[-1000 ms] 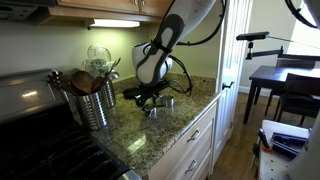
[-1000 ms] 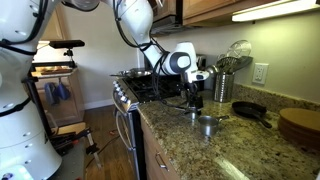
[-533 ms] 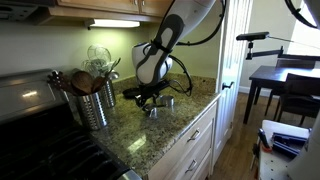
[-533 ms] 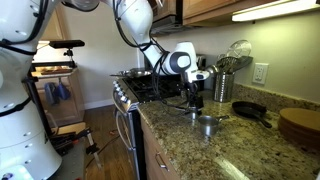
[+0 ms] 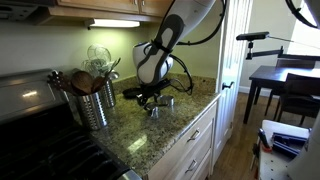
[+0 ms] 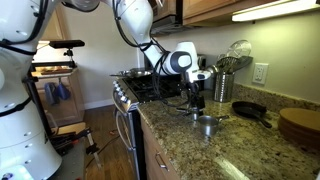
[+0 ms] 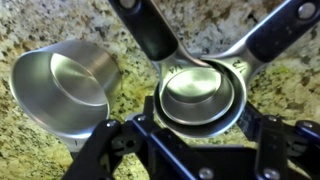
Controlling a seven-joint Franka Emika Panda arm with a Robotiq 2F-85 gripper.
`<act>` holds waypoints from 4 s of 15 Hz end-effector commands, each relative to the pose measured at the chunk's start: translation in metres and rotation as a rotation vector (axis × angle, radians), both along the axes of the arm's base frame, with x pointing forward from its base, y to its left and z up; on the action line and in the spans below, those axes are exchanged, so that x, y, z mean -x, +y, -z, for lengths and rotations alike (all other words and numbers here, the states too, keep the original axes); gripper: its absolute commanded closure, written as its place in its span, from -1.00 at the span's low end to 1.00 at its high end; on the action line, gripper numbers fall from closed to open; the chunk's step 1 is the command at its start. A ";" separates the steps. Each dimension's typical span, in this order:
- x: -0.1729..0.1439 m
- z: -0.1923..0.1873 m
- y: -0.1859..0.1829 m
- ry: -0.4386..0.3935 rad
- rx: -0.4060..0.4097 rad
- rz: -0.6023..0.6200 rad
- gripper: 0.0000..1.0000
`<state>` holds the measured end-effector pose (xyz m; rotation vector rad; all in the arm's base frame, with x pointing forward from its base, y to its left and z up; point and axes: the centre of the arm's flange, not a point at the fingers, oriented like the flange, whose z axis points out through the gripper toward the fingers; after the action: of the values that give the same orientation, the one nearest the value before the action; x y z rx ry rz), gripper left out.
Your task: Put the measuring cups one inside the other
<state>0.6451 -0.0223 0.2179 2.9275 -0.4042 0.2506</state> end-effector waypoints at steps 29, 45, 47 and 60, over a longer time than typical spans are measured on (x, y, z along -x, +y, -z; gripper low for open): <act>0.004 -0.063 -0.042 0.073 0.047 0.035 -0.08; 0.016 -0.041 -0.101 0.113 0.070 0.180 -0.08; 0.017 -0.038 -0.104 0.117 0.067 0.183 -0.08; 0.013 -0.029 -0.092 0.128 0.043 0.176 -0.08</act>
<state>0.6335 -0.1170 0.2410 2.8193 -0.5876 0.0646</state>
